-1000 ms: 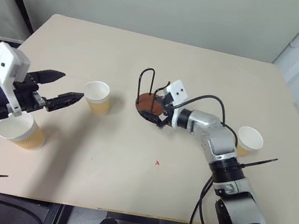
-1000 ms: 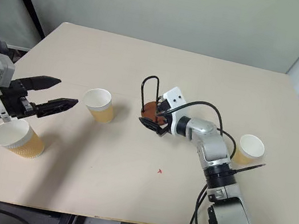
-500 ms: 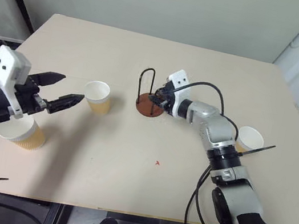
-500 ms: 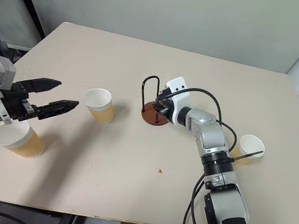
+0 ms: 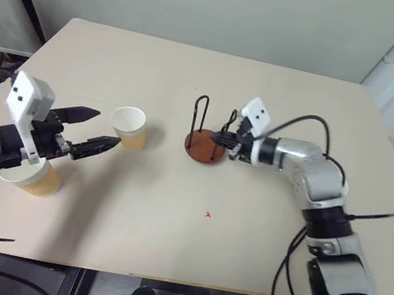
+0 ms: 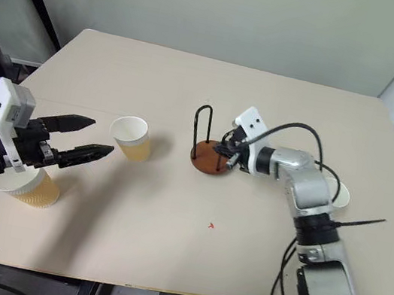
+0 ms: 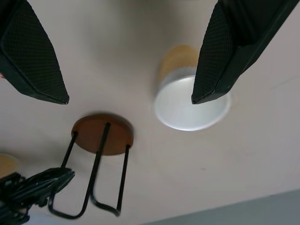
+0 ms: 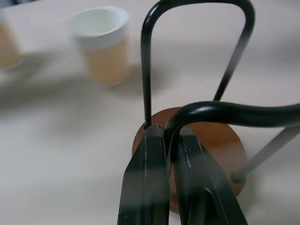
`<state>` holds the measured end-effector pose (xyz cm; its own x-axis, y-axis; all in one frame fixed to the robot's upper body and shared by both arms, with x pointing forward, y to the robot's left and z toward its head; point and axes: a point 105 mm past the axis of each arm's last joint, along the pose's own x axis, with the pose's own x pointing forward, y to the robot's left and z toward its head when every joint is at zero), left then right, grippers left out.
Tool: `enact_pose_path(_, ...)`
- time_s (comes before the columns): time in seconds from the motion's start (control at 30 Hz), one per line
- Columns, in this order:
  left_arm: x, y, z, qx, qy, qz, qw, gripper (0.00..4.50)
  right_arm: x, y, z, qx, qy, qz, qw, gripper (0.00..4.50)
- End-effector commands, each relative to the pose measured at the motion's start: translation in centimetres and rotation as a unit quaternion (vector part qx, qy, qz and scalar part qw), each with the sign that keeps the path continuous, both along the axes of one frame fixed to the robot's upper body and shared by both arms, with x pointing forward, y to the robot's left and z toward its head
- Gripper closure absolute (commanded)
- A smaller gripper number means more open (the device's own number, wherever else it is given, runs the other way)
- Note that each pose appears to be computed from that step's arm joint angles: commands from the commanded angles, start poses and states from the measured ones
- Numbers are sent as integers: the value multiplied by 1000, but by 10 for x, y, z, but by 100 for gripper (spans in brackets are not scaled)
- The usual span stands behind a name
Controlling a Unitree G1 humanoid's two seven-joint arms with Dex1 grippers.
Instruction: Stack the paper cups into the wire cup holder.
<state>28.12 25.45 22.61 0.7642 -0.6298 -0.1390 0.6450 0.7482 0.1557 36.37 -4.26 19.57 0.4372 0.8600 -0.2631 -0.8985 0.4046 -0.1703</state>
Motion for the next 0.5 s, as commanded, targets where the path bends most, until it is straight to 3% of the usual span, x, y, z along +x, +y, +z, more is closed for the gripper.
enact_pose_path(0.03,-5,-14,5,17,-4,-35,999,0,-21,-2,13,-9,-22,46,999,449)
enact_pose_path(0.5,-1,-35,4,19,3,-80,997,0,-50,-40,-4,-47,8,16,999,449)
